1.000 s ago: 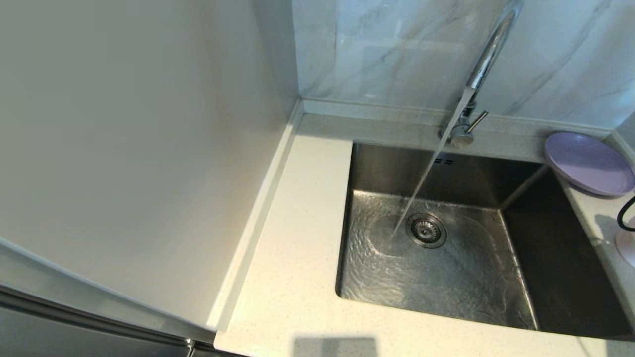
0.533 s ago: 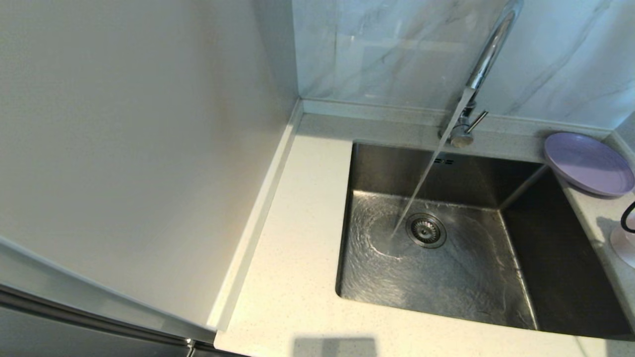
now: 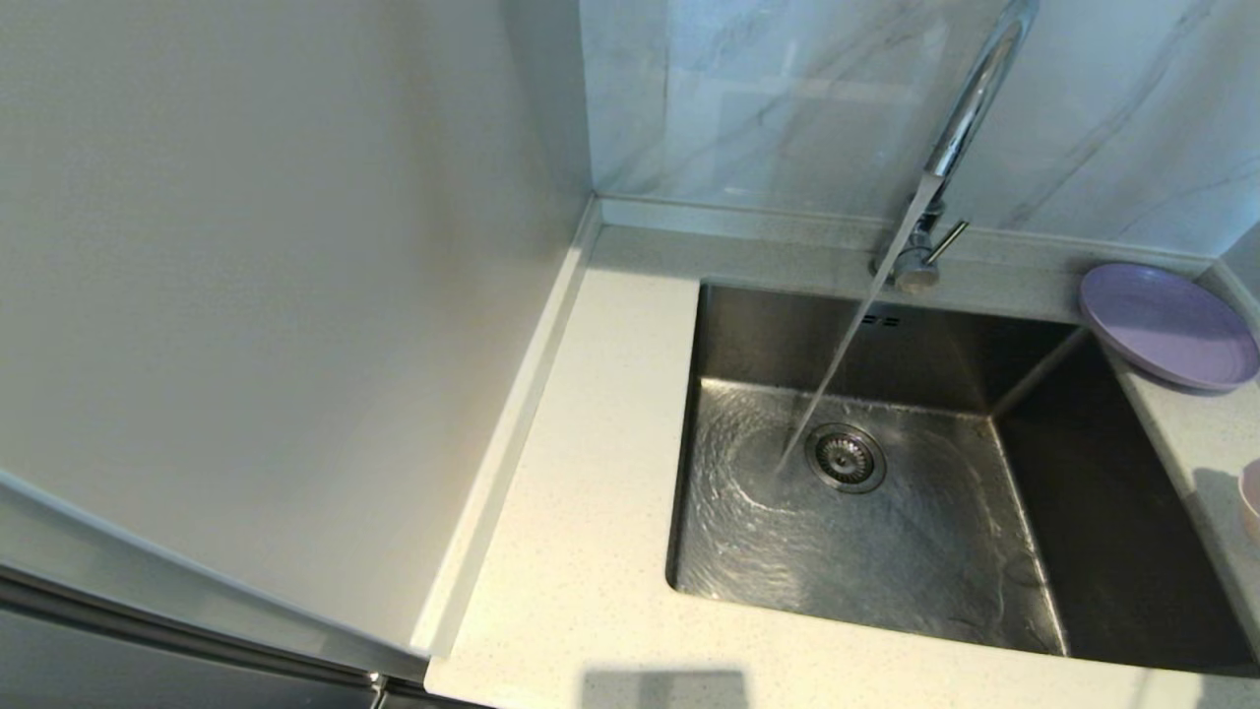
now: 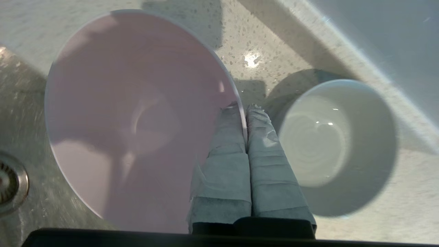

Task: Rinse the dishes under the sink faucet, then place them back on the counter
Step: Pick up the bowl, then rinse the bowl

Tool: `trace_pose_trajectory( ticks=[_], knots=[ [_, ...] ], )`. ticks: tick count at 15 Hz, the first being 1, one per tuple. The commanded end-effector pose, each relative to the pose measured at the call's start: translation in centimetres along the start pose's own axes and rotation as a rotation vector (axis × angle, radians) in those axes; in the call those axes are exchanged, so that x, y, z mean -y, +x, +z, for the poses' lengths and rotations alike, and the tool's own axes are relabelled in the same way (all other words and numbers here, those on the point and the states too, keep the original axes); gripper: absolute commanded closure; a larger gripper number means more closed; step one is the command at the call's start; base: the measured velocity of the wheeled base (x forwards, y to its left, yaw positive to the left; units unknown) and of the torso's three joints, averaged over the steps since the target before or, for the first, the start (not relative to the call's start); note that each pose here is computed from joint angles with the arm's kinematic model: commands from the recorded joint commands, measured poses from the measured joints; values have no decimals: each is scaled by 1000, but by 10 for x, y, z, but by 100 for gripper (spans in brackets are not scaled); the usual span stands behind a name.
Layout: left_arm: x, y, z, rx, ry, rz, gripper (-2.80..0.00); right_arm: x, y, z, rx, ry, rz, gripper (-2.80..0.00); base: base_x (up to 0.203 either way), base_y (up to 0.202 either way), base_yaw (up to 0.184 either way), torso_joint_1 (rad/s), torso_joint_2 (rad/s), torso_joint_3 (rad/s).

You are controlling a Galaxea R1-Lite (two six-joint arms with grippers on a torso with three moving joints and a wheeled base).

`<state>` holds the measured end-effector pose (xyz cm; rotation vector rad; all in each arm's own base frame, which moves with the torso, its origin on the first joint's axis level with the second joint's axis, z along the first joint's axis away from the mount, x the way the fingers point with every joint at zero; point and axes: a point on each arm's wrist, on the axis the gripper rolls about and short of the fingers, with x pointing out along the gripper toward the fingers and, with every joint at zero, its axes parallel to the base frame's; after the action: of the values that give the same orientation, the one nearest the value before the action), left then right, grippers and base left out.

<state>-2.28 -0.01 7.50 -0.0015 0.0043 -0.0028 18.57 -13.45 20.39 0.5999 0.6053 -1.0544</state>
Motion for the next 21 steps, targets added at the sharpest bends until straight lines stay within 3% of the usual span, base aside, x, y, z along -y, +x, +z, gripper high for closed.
trace_pose_trajectory(
  ticks=[1, 5, 7, 10, 13, 18, 21],
  knots=[
    [0, 0, 0, 0, 0, 0, 0, 16, -43, -2, 108, -52, 64, 0, 0, 0, 0, 0, 0, 0],
    [0, 0, 0, 0, 0, 0, 0, 4, -76, -5, 214, -311, 182, 0, 0, 0, 0, 0, 0, 0],
    [0, 0, 0, 0, 0, 0, 0, -11, -87, -2, 316, -405, 230, 0, 0, 0, 0, 0, 0, 0],
    [0, 0, 0, 0, 0, 0, 0, -45, -86, -5, 427, -540, 181, 0, 0, 0, 0, 0, 0, 0],
    [0, 0, 0, 0, 0, 0, 0, -83, -78, -6, 458, -591, 113, 0, 0, 0, 0, 0, 0, 0],
    [0, 0, 0, 0, 0, 0, 0, -131, -98, -26, 566, -582, 178, 0, 0, 0, 0, 0, 0, 0],
    [0, 0, 0, 0, 0, -1, 0, -146, -112, -33, 599, -569, 223, 0, 0, 0, 0, 0, 0, 0]
  ],
)
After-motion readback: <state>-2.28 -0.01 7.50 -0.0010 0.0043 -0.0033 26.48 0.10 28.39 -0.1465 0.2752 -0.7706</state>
